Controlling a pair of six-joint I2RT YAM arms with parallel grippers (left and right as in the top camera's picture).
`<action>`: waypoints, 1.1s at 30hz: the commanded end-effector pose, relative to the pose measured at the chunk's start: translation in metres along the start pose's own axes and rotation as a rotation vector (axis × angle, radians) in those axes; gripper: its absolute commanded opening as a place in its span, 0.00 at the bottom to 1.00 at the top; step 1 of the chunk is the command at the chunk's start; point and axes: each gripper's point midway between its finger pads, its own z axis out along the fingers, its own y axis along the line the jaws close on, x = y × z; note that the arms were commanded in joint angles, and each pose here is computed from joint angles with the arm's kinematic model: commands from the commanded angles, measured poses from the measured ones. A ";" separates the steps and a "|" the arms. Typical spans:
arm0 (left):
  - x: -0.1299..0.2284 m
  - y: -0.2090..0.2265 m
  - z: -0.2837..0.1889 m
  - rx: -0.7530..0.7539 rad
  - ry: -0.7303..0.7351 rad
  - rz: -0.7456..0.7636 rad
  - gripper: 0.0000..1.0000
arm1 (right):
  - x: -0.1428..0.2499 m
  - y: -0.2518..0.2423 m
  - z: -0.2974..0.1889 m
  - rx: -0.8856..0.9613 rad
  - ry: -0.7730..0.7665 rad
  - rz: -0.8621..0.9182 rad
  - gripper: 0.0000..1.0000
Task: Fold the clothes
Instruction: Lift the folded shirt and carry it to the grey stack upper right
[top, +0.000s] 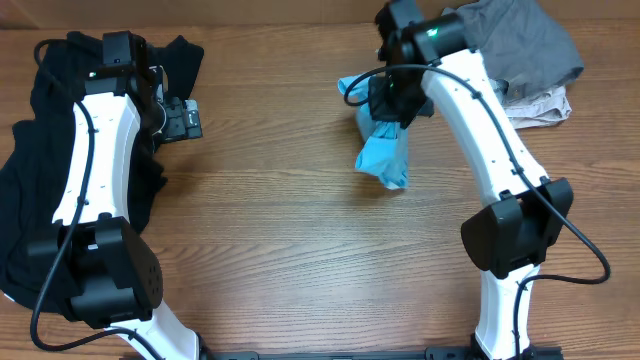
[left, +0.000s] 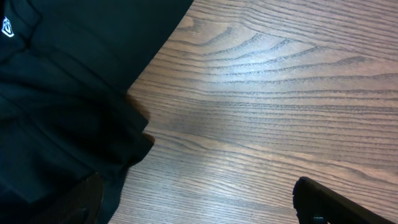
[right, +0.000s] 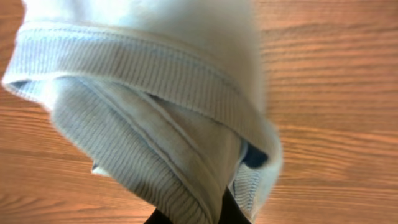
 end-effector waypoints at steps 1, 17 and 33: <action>0.002 -0.003 0.005 0.011 0.012 0.021 1.00 | -0.020 -0.011 -0.062 -0.051 -0.155 -0.052 0.04; -0.006 -0.003 0.005 0.014 -0.021 0.021 1.00 | -0.116 -0.170 -0.179 0.374 -0.647 -0.095 0.04; -0.013 -0.009 0.004 0.043 -0.048 0.002 1.00 | -0.188 -0.305 -0.158 0.703 -0.702 -0.282 0.04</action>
